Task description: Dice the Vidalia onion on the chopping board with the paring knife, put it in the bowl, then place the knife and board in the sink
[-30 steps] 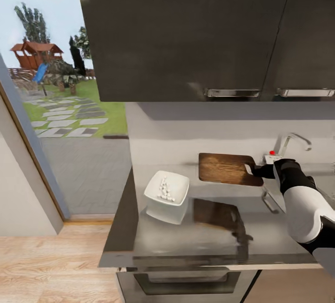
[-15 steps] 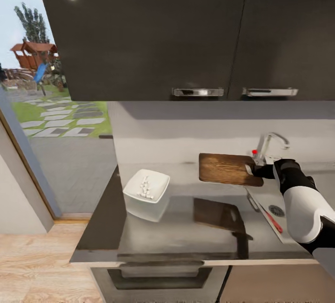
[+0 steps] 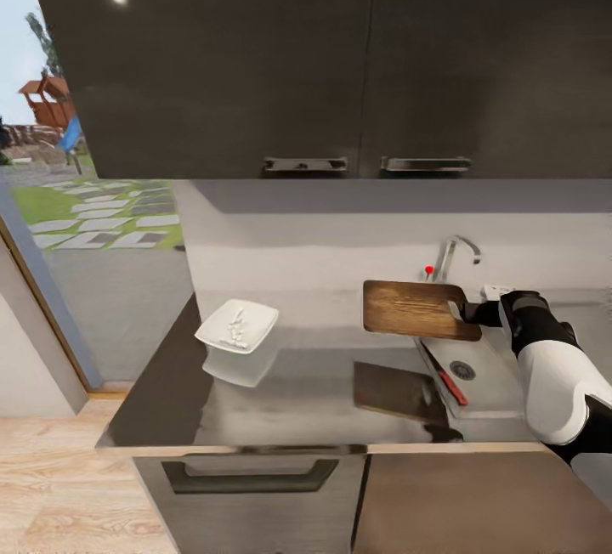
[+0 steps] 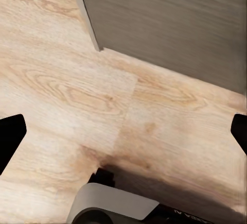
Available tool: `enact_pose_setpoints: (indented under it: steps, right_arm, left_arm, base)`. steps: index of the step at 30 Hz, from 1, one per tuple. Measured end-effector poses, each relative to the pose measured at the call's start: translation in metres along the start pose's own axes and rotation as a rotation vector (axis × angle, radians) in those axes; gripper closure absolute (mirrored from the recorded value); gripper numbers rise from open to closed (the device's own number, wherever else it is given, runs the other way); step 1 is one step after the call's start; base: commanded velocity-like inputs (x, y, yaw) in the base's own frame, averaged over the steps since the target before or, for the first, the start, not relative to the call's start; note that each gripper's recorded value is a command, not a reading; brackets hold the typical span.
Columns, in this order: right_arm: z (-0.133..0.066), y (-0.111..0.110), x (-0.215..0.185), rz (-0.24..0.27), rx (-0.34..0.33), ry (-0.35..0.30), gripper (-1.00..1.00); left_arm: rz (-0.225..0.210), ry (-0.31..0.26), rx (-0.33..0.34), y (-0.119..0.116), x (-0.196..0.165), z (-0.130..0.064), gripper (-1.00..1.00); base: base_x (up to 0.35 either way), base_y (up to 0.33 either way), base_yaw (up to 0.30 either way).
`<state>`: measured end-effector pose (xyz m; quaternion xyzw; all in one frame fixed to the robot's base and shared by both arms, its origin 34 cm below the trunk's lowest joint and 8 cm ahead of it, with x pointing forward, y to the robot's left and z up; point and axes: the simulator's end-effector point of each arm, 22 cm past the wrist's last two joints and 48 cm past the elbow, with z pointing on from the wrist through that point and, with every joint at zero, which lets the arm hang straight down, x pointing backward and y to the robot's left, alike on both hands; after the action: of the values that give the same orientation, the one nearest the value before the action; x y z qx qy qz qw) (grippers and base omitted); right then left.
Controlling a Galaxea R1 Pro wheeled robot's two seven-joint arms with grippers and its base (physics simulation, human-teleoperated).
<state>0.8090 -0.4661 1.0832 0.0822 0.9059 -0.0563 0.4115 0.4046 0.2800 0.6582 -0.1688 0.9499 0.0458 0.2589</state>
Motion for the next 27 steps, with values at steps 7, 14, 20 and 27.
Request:
enact_pose_setpoints:
  steps: [7,14,20,27]
  right_arm:
    - [0.0000,-0.0010,0.0000,-0.001,0.004,0.000,1.00]
    - [0.0019,-0.0039,0.0044,-0.003,0.028,0.010,1.00]
    - [0.0029,-0.0066,0.0071,-0.004,0.046,0.016,1.00]
    - [0.0075,-0.0015,0.0071,-0.011,0.046,-0.006,1.00]
  left_arm:
    - [0.000,0.000,-0.001,0.0001,0.0000,0.0000,-1.00]
    - [0.000,0.000,0.000,0.0001,0.0000,0.0000,-1.00]
    - [0.000,0.000,0.000,0.0001,0.0000,-0.0001,-1.00]
    - [0.000,-0.001,-0.001,0.0006,-0.0002,-0.0001,-1.00]
  base:
    - [-0.100,-0.325,0.000]
    - [-0.091,-0.326,0.000]
    - [-0.023,-0.298,0.000]
    - [-0.001,-0.058,0.000]
